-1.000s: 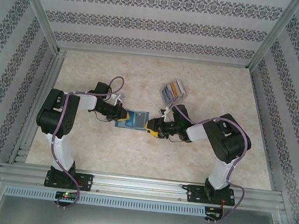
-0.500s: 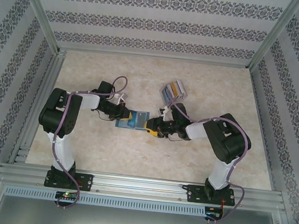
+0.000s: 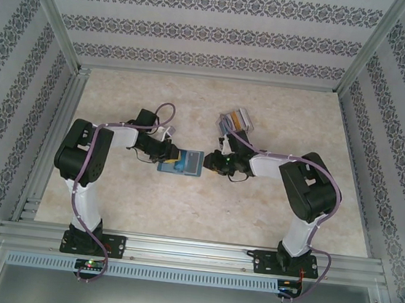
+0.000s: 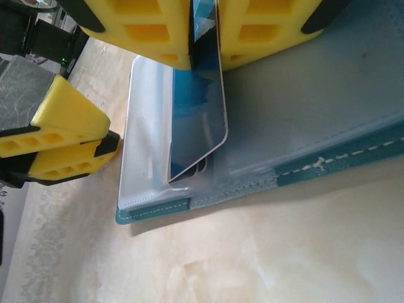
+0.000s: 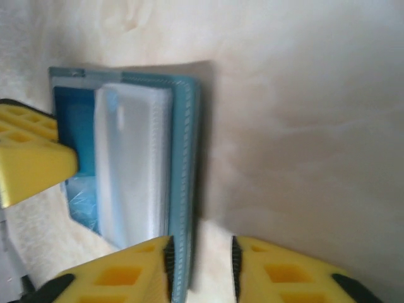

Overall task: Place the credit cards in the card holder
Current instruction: Insert the credit card into the card slot.

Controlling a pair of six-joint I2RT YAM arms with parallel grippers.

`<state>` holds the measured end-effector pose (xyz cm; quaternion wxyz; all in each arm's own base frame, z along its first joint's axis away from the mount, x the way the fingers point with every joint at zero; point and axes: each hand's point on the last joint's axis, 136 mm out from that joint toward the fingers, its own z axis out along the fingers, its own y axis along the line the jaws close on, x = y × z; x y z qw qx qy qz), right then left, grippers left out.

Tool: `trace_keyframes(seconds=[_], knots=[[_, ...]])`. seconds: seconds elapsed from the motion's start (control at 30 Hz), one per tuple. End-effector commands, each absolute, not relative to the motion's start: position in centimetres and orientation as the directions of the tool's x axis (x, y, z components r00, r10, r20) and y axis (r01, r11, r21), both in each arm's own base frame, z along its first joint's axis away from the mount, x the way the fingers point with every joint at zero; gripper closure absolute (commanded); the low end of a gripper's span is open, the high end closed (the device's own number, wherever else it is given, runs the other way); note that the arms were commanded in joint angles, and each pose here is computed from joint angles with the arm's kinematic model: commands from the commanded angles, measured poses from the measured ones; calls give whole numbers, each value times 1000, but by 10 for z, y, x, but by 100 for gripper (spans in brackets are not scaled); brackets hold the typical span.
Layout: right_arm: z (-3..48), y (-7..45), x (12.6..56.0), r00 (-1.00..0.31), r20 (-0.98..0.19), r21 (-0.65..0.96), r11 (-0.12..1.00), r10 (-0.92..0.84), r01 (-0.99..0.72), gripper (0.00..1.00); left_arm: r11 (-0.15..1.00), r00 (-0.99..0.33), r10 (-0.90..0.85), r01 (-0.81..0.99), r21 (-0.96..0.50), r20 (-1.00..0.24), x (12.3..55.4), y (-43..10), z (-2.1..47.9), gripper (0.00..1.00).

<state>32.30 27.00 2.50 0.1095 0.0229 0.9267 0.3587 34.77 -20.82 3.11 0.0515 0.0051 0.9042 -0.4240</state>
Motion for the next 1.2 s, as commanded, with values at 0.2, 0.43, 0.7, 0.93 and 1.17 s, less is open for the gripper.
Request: trace_keyframes(seconds=[0.2, 0.43, 0.7, 0.93, 1.17], knots=[[17, 280, 327, -976, -214, 591, 802, 50, -89, 76, 755, -998, -33, 10, -656, -53, 344, -194, 19, 75], [16, 273, 325, -972, -231, 555, 827, 42, -96, 76, 808, -998, -21, 14, -589, -53, 342, -183, 30, 68], [16, 275, 325, -972, -235, 539, 835, 24, -110, 77, 851, -998, -3, 27, -525, -56, 339, -179, 39, 63], [14, 273, 322, -971, -237, 527, 843, 20, -111, 77, 858, -996, -11, 34, -513, -85, 341, -177, 52, 64], [15, 274, 322, -970, -242, 525, 843, 16, -117, 77, 909, -994, -1, 44, -414, -107, 340, -167, 58, 63]])
